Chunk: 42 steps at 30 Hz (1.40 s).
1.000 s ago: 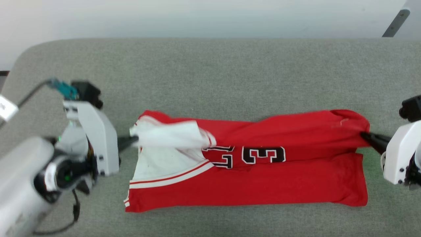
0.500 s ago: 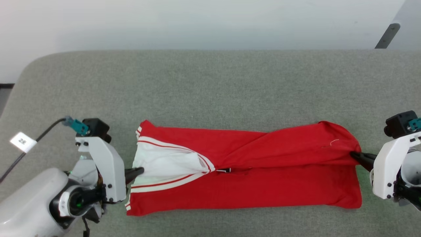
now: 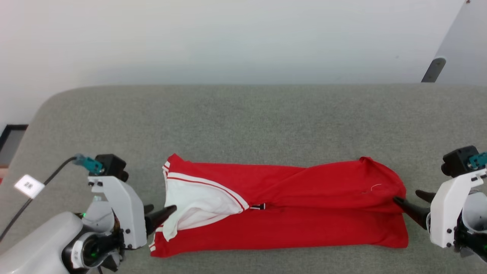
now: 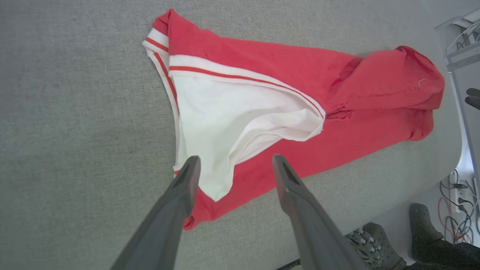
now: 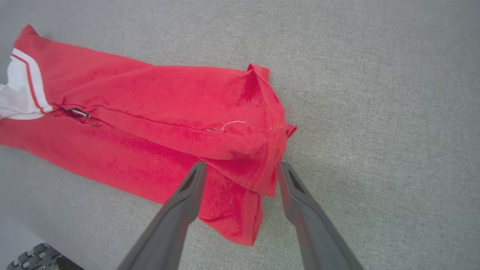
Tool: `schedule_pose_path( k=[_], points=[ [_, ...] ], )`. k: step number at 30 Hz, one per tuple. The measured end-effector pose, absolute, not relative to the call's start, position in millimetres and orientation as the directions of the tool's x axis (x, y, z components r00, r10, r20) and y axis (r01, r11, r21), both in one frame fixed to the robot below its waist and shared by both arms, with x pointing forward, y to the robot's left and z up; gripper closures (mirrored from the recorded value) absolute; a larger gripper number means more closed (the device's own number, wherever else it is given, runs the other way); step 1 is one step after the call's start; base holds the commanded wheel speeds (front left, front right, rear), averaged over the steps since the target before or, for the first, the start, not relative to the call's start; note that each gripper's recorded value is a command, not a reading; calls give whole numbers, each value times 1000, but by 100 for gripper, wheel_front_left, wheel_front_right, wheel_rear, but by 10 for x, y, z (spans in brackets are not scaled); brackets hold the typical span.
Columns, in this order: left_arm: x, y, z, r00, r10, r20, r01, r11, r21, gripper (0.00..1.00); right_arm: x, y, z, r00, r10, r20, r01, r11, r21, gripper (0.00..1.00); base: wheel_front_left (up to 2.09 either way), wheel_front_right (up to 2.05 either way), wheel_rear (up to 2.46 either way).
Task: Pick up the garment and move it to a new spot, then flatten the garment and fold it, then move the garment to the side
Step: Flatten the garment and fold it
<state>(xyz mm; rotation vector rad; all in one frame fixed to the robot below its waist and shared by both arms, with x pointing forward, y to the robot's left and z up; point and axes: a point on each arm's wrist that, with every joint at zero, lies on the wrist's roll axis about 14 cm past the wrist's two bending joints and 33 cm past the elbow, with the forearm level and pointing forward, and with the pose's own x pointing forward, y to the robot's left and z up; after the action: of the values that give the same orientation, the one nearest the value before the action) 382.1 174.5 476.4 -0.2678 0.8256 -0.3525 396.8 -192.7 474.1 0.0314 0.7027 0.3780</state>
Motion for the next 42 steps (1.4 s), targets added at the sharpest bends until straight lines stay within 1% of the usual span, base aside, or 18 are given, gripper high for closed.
schedule_pose_path(
  k=[4,8,14,19,22,25,30,36,38,42],
  points=[
    [3860,1772,4927,712,-397,-579,235,912,-336,0,3863,-1884,4774,698,367,-615,-317,928,194,0,0,0,0],
    [3894,1874,5082,806,-359,-470,239,925,-297,0,3774,-1898,4818,708,369,-602,-300,929,216,0,0,0,0],
    [3879,1999,5271,908,-301,-291,231,940,-252,0,3696,-1970,4810,733,344,-586,-249,938,240,0,0,0,0],
    [3813,2215,5371,966,-208,-153,170,959,-229,0,3680,-2003,4797,750,322,-578,-211,944,253,0,0,0,0],
    [3743,2347,5386,982,-154,-106,128,967,-219,0,3668,-2021,4768,747,313,-586,-188,945,266,0,0,0,0],
    [3672,2503,5377,991,-94,-90,76,978,-193,0,3671,-2048,4755,744,302,-596,-172,948,266,0,0,0,0],
    [3578,2731,5479,1000,14,-13,-17,981,-193,0,3740,-2085,4774,746,278,-605,-153,956,251,0,0,0,0],
    [3390,2853,5380,995,97,16,-91,972,-217,0,3863,-2081,4768,728,258,-635,-144,963,226,0,0,0,0],
    [3353,2887,5357,992,120,24,-111,967,-229,0,3919,-2077,4760,717,252,-650,-139,965,222,0,0,0,0],
    [3287,2917,5254,989,145,15,-137,960,-246,0,4008,-2051,4666,672,242,-700,-132,969,208,0,0,0,0]
  ],
)
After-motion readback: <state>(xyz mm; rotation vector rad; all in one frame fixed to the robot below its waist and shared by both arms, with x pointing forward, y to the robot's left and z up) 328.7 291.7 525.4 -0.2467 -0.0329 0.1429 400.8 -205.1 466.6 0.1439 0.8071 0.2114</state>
